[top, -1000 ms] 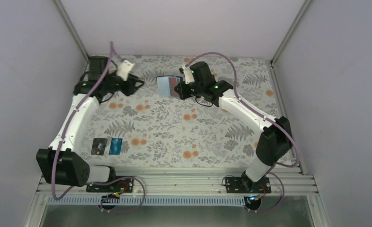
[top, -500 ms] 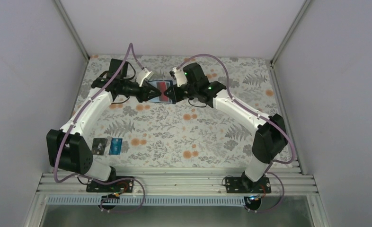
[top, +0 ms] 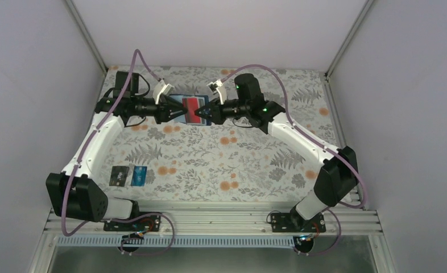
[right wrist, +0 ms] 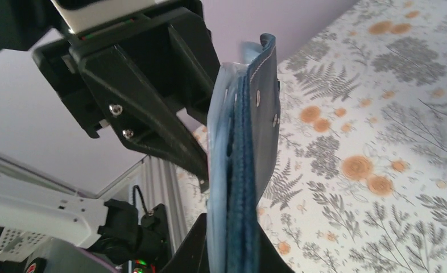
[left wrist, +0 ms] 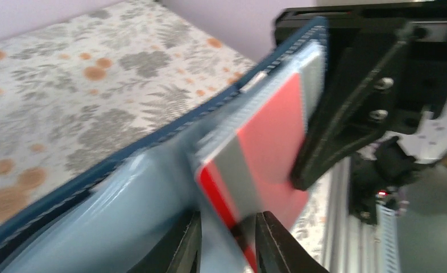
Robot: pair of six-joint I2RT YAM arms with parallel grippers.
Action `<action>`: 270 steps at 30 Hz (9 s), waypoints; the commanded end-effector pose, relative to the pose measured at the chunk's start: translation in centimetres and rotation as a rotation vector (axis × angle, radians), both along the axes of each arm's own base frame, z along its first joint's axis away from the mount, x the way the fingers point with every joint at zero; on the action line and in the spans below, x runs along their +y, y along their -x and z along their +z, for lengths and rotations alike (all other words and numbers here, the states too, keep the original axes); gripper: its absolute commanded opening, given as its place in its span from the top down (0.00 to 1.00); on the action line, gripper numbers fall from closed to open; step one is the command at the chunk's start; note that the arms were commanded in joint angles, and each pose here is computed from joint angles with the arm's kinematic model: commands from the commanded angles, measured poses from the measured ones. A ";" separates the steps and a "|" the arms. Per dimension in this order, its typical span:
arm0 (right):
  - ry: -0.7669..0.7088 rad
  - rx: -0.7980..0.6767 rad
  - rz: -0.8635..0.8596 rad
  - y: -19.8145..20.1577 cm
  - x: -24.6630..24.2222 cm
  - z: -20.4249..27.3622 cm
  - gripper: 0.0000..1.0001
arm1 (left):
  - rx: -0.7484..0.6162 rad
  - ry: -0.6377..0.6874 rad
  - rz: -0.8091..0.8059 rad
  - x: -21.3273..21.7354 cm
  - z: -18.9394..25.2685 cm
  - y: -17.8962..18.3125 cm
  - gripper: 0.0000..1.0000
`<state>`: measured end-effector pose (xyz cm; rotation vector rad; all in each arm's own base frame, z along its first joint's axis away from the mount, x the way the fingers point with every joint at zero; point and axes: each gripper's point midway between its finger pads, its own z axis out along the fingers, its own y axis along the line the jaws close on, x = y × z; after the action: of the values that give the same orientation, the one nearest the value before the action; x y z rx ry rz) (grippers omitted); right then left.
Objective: Take the credit cards out of the card holder
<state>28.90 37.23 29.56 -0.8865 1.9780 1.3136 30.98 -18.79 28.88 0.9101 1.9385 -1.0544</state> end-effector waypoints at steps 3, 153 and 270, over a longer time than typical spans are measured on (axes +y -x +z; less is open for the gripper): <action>-0.172 -0.117 0.175 3.0 0.4 5.2 0.96 | -0.023 0.127 -0.219 -2.5 2.1 4.3 0.75; -0.153 0.046 0.140 0.2 -6.7 -0.1 0.96 | 0.006 0.044 -0.183 -0.2 0.1 4.4 0.98; 0.032 0.141 -0.260 -5.0 -12.0 -0.7 0.96 | 0.642 -1.293 0.693 26.9 -25.1 -0.3 0.12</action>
<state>34.30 25.44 26.12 -0.5014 2.2213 1.2423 31.52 8.94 4.32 0.3230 3.1326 0.5680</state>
